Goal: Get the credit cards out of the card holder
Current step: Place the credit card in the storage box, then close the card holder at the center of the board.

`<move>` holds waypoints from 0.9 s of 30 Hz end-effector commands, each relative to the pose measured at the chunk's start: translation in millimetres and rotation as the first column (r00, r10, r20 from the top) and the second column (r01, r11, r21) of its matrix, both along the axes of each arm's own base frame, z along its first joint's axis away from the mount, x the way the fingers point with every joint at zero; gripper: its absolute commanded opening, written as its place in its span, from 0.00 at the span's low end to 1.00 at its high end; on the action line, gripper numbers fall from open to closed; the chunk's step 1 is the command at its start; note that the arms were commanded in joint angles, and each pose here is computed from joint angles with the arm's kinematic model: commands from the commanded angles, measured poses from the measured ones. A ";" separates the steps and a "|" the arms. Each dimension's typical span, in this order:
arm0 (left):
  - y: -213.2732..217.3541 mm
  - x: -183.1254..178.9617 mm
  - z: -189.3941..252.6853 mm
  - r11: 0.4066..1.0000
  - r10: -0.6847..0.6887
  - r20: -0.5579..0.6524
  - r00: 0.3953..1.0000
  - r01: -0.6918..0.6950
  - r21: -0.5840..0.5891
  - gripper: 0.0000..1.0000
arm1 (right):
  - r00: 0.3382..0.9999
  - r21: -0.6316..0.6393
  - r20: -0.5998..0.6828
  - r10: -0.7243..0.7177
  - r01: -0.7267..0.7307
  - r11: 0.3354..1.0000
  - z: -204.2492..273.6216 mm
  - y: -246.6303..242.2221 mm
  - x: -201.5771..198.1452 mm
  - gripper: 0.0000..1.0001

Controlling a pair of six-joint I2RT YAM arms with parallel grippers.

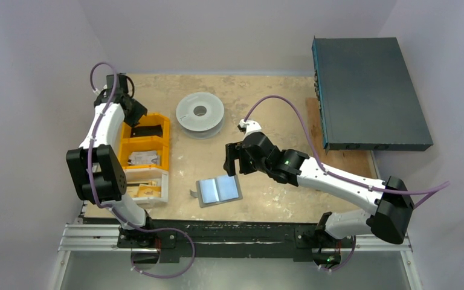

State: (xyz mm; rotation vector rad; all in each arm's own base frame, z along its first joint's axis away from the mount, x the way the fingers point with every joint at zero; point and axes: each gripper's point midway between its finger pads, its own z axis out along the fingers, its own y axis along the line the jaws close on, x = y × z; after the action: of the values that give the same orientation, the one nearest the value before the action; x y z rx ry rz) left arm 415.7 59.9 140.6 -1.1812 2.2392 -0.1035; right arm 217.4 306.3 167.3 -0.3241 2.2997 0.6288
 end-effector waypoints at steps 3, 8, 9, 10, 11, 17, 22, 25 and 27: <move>-4.6 2.3 47.3 0.998 -0.069 0.116 0.991 0.068 0.015 0.47 | 1.000 0.026 0.012 0.007 -0.007 1.000 4.0 5.8 3.8 0.80; -33.7 -27.3 60.5 0.981 -0.190 0.141 0.971 0.193 -0.006 0.51 | 1.000 0.022 -0.012 0.006 -0.006 1.000 -5.3 7.0 1.9 0.80; -42.2 -35.5 59.7 0.975 -0.221 0.138 0.965 0.224 -0.008 0.51 | 1.000 0.020 -0.016 0.005 -0.005 1.000 -7.0 6.9 1.4 0.80; -50.9 -44.3 58.8 0.967 -0.251 0.137 0.958 0.255 -0.010 0.51 | 1.000 0.020 -0.020 0.003 -0.002 1.000 -8.4 6.4 1.3 0.80; -60.2 -53.4 56.9 0.958 -0.282 0.133 0.950 0.286 -0.013 0.51 | 1.000 0.020 -0.022 0.003 -0.003 1.000 -9.4 6.4 0.8 0.80; -123.5 -107.8 42.6 0.882 -0.458 0.126 0.880 0.468 -0.057 0.49 | 0.998 0.010 -0.068 -0.007 0.008 1.000 -28.3 3.7 -4.8 0.80; -183.0 -154.2 13.2 0.772 -0.612 0.097 0.785 0.620 -0.141 0.44 | 0.993 0.000 -0.118 -0.027 0.028 1.000 -50.0 0.5 -8.1 0.79; -207.0 -180.9 -8.5 0.711 -0.683 0.060 0.728 0.681 -0.176 0.44 | 0.988 -0.009 -0.148 -0.047 0.046 0.999 -63.2 -2.1 -8.4 0.79; -220.2 -196.5 -22.1 0.677 -0.717 0.043 0.695 0.710 -0.195 0.43 | 0.984 -0.019 -0.166 -0.064 0.061 0.998 -72.5 -4.9 -8.9 0.78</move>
State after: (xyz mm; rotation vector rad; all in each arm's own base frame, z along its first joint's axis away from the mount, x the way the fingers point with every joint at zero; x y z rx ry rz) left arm 241.8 -135.8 129.1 -0.3810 2.6135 -0.5542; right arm 205.0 298.5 100.8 -0.2784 2.4603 0.5938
